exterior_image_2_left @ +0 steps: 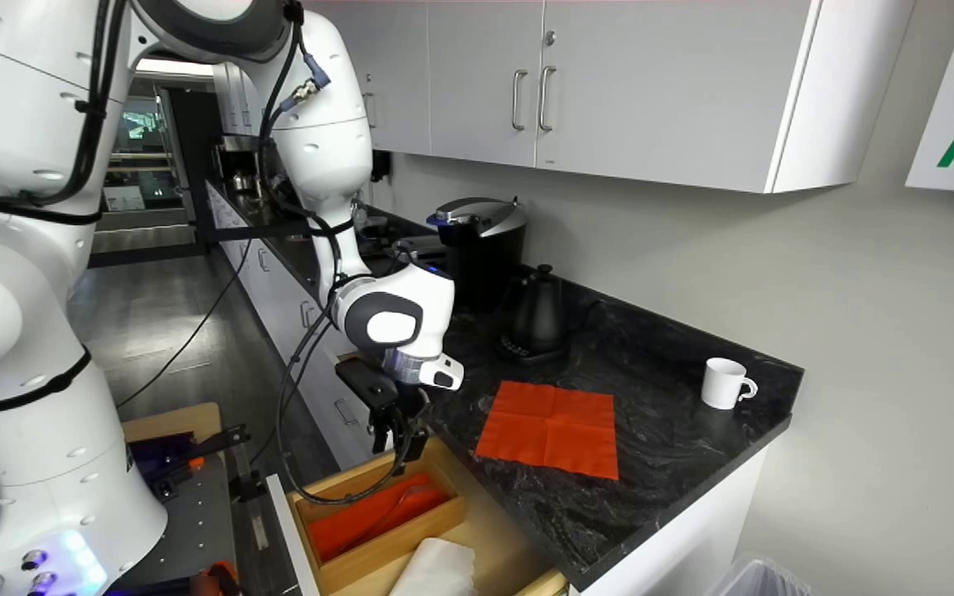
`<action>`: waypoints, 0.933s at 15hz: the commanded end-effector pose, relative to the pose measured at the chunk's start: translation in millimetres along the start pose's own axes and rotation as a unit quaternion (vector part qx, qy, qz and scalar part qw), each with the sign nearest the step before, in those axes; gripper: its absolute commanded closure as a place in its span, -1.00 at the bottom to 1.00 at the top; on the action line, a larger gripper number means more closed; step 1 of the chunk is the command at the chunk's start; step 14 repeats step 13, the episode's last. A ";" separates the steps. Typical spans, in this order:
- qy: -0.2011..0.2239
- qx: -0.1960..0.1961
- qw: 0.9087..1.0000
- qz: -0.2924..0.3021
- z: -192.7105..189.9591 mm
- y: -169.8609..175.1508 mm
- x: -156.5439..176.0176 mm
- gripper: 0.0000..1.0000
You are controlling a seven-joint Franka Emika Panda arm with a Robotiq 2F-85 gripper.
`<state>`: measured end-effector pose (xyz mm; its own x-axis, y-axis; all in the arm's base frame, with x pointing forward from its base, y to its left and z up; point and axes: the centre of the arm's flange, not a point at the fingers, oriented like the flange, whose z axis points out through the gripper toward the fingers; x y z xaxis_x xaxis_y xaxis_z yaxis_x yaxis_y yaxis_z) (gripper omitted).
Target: Put the fork in the drawer
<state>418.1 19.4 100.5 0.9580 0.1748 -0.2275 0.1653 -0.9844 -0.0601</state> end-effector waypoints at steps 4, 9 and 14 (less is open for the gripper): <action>0.000 -0.001 1.000 0.003 0.2 1.6 -0.2 -0.84; 0.000 0.000 1.000 0.003 0.4 1.3 -0.2 -0.98; 0.000 0.000 1.000 0.003 0.4 1.3 -0.2 -0.98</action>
